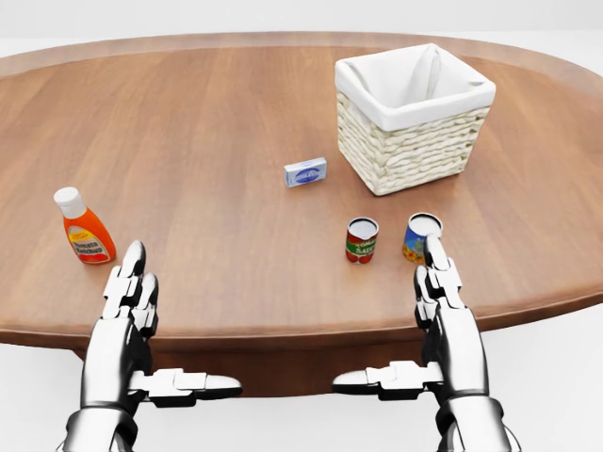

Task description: Pick up the tomato sauce, and put it in the basket.

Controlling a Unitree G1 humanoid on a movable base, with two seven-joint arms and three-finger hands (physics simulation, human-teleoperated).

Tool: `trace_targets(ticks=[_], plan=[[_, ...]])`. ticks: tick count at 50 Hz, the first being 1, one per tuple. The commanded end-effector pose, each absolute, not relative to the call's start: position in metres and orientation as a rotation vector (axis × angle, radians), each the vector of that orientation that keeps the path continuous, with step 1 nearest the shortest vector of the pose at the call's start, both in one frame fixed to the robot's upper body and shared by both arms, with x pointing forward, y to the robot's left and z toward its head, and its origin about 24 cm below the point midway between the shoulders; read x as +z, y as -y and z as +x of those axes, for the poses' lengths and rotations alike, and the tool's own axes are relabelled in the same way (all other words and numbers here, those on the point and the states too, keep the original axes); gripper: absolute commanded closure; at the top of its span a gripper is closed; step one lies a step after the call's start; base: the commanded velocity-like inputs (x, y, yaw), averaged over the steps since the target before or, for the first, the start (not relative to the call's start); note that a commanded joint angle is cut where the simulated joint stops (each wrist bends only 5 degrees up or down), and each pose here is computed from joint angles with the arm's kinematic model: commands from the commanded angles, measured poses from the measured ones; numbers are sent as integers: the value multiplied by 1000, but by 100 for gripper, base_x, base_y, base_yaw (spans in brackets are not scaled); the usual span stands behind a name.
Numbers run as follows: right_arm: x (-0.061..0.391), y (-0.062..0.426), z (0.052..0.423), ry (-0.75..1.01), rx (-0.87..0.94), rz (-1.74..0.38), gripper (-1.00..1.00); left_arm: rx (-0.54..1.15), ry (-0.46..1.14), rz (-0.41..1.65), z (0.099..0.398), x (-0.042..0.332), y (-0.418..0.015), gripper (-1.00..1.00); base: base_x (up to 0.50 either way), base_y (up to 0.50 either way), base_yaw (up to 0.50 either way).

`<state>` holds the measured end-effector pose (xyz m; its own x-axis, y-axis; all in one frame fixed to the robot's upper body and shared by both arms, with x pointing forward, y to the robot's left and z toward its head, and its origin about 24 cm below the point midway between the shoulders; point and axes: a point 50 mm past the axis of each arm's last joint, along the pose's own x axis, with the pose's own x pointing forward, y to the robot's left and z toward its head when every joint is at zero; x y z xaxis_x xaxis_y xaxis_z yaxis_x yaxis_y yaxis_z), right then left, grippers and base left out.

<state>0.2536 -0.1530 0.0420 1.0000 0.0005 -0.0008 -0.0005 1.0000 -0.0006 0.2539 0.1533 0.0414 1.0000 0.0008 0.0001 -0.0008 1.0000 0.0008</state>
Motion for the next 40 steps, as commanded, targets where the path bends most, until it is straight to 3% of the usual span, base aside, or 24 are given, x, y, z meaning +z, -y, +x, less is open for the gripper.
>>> trace_targets(ticks=[1,10,17,27,35,40], plan=[[45,160,253,0,1,-2,-100,2,2,4,254,43,-160,-100,0,0,0],[47,162,253,5,-5,-3,-100,11,4,4,256,43,-164,-100,0,0,0],[61,177,254,35,-53,8,-100,103,17,-14,267,52,-190,-100,0,0,0],[93,217,256,160,-190,15,-100,407,72,-102,278,72,-254,-100,0,0,0],[146,273,234,390,-383,83,-100,689,209,-285,257,97,-306,-100,0,0,0],[166,302,211,494,-497,138,-100,773,246,-329,246,103,-320,-100,0,0,0]])
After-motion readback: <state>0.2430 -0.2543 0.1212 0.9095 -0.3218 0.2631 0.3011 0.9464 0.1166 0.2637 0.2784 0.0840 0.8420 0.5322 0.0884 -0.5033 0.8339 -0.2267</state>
